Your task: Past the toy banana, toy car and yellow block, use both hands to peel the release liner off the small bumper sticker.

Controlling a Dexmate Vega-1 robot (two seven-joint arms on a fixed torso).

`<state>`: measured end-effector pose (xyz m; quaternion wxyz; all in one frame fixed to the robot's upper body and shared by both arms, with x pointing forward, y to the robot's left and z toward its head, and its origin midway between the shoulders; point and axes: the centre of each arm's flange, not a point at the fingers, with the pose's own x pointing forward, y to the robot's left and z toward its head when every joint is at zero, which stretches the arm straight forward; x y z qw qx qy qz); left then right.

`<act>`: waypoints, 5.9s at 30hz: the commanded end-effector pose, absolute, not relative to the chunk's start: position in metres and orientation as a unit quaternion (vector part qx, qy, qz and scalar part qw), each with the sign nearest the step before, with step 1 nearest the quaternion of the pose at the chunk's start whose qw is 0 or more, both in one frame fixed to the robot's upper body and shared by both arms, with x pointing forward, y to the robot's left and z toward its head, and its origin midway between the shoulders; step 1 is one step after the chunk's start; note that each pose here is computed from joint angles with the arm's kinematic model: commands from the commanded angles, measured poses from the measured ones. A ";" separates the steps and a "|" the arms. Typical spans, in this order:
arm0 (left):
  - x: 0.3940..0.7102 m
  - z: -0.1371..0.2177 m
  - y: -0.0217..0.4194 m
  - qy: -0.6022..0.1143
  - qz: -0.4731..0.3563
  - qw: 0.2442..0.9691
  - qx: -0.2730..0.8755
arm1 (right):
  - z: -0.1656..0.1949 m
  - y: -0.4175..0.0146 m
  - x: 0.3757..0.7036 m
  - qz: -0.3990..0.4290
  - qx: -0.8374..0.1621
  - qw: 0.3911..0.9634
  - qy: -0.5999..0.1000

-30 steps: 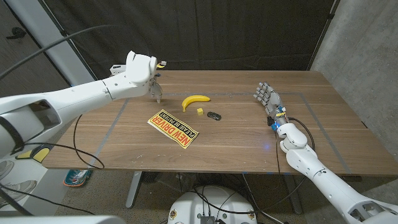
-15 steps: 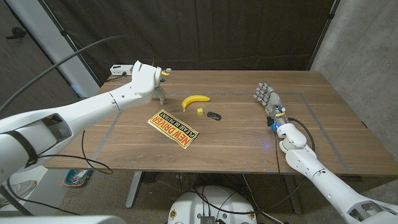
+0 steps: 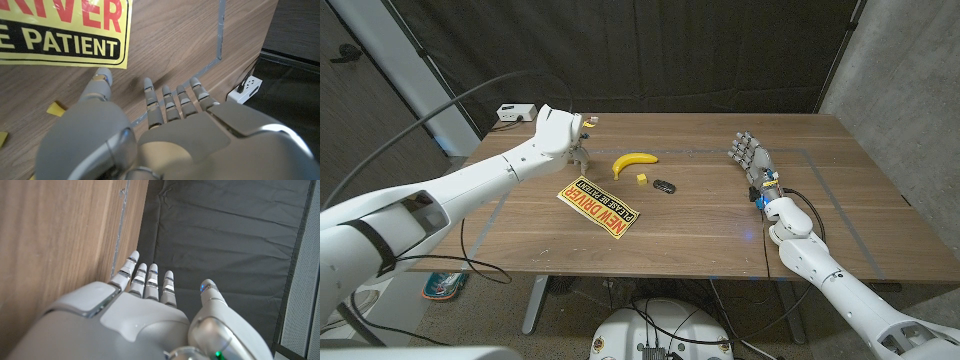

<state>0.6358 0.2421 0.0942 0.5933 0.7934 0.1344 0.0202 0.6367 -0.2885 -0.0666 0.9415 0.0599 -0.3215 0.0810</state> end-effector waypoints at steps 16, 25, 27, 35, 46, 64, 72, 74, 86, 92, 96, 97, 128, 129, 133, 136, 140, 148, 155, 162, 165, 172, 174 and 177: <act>0.646 0.078 0.229 0.120 -0.001 0.583 0.804 | -0.067 -0.290 0.631 0.074 0.057 0.942 -0.323; 0.645 0.077 0.228 0.124 0.001 0.579 0.806 | -0.067 -0.291 0.630 0.071 0.058 0.941 -0.326; 0.645 0.077 0.228 0.126 0.003 0.575 0.808 | -0.067 -0.291 0.630 0.070 0.058 0.941 -0.327; 0.647 0.075 0.225 0.132 0.014 0.556 0.820 | -0.067 -0.291 0.629 0.068 0.057 0.941 -0.326; 0.651 0.073 0.224 0.135 0.004 0.555 0.821 | -0.068 -0.291 0.627 0.062 0.057 0.941 -0.328; 0.652 0.063 0.220 0.119 0.003 0.550 0.827 | -0.068 -0.293 0.618 0.050 0.052 0.939 -0.337; 0.645 0.059 0.219 0.113 0.024 0.534 0.838 | -0.068 -0.292 0.614 0.042 0.050 0.937 -0.344; 0.644 0.057 0.219 0.111 0.029 0.531 0.840 | -0.069 -0.292 0.614 0.042 0.049 0.937 -0.343; 0.645 0.048 0.216 0.095 0.054 0.507 0.855 | -0.071 -0.291 0.611 0.035 0.046 0.936 -0.347; 0.646 0.041 0.217 0.084 0.067 0.495 0.862 | -0.071 -0.291 0.606 0.032 0.043 0.935 -0.351; 0.644 0.036 0.219 0.063 0.084 0.494 0.863 | -0.071 -0.291 0.604 0.032 0.045 0.934 -0.354; 0.643 0.035 0.220 0.054 0.091 0.498 0.861 | -0.071 -0.291 0.604 0.033 0.046 0.933 -0.354; 0.623 0.040 0.204 0.075 0.053 0.477 0.874 | -0.064 -0.287 0.599 0.017 0.049 0.928 -0.369; 0.624 0.040 0.204 0.075 0.064 0.471 0.877 | -0.064 -0.287 0.599 0.016 0.049 0.929 -0.368; 0.624 0.041 0.203 0.063 0.084 0.465 0.879 | -0.066 -0.286 0.599 0.015 0.050 0.929 -0.366; 0.621 0.045 0.204 0.036 0.064 0.508 0.859 | -0.067 -0.286 0.600 0.015 0.050 0.930 -0.363; 0.611 0.046 0.200 -0.031 0.025 0.567 0.823 | -0.068 -0.283 0.599 0.015 0.041 0.932 -0.359; 0.588 0.040 0.192 -0.126 0.030 0.591 0.796 | -0.061 -0.270 0.581 -0.030 -0.078 0.950 -0.301; 0.567 0.045 0.212 -0.199 0.039 0.680 0.705 | -0.062 -0.257 0.562 -0.066 -0.167 0.951 -0.252; 0.554 0.050 0.236 -0.255 0.011 0.770 0.585 | -0.064 -0.245 0.549 -0.063 -0.230 0.941 -0.239; 0.551 0.051 0.245 -0.280 -0.002 0.799 0.532 | -0.067 -0.238 0.545 -0.057 -0.257 0.935 -0.236; 0.546 0.054 0.258 -0.324 -0.030 0.833 0.447 | -0.072 -0.222 0.535 -0.051 -0.308 0.924 -0.221; 0.544 0.055 0.259 -0.329 -0.027 0.832 0.445 | -0.072 -0.216 0.531 -0.054 -0.325 0.919 -0.217; 0.543 0.056 0.261 -0.343 -0.033 0.838 0.424 | -0.071 -0.207 0.524 -0.056 -0.353 0.909 -0.213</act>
